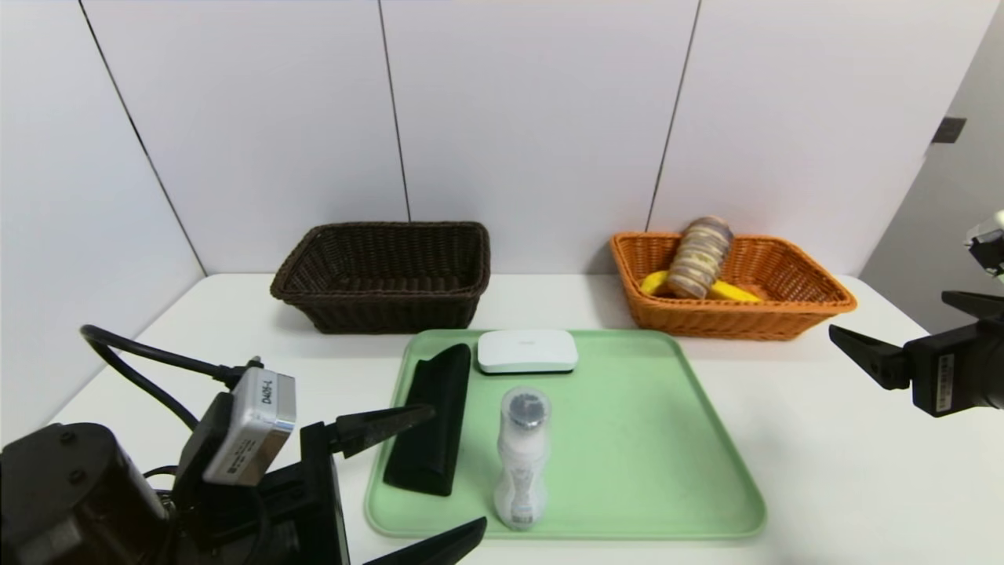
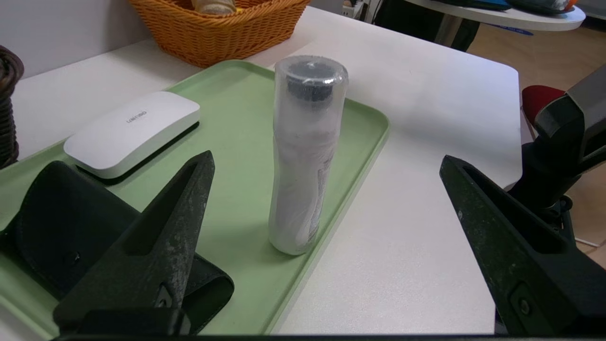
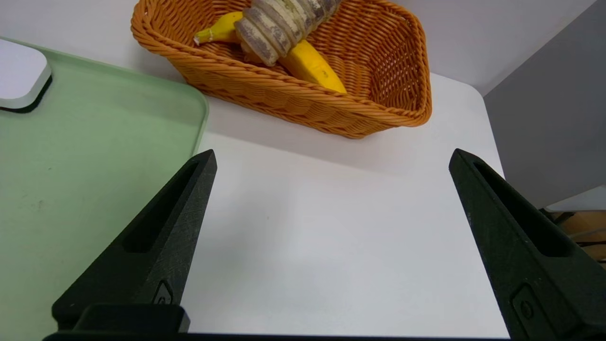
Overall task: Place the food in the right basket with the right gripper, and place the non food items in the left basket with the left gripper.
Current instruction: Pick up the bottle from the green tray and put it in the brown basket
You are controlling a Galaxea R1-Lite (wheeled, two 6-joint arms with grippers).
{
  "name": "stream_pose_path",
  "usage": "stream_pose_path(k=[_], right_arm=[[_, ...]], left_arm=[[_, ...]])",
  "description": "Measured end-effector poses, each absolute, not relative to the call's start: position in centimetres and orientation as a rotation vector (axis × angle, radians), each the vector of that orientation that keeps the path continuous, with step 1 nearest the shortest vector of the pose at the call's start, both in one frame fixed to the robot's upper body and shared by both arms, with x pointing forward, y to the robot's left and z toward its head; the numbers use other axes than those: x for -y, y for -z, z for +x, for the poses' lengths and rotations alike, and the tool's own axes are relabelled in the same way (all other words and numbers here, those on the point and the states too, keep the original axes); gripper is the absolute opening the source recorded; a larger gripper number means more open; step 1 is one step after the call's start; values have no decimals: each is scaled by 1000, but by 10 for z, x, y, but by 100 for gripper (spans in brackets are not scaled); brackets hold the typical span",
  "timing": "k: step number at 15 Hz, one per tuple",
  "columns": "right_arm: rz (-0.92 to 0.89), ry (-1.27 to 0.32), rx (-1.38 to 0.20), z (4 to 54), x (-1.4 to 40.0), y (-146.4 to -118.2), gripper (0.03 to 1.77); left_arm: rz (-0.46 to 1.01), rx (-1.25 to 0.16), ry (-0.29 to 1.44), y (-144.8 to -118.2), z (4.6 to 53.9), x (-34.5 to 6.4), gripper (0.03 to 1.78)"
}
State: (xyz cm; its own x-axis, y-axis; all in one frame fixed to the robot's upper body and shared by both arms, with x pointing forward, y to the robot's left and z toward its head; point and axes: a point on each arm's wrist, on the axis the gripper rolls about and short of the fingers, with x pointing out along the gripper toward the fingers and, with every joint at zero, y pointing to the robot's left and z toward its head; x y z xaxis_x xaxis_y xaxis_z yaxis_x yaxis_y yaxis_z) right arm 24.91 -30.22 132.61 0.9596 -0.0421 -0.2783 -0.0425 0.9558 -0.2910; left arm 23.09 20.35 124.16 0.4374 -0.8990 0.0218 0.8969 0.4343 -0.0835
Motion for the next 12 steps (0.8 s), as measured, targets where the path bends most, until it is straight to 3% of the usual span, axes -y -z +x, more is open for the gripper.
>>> stream_pose_path(k=[6,12], right_arm=[[-298,-5,-283,253,301,-1329,170],[-301,-21,-286,259,299,-1330,170]], left_arm=[[-70,-122,1114,-1222,243,-194,169],[-70,-114,1132,-1221,255,-178,169]])
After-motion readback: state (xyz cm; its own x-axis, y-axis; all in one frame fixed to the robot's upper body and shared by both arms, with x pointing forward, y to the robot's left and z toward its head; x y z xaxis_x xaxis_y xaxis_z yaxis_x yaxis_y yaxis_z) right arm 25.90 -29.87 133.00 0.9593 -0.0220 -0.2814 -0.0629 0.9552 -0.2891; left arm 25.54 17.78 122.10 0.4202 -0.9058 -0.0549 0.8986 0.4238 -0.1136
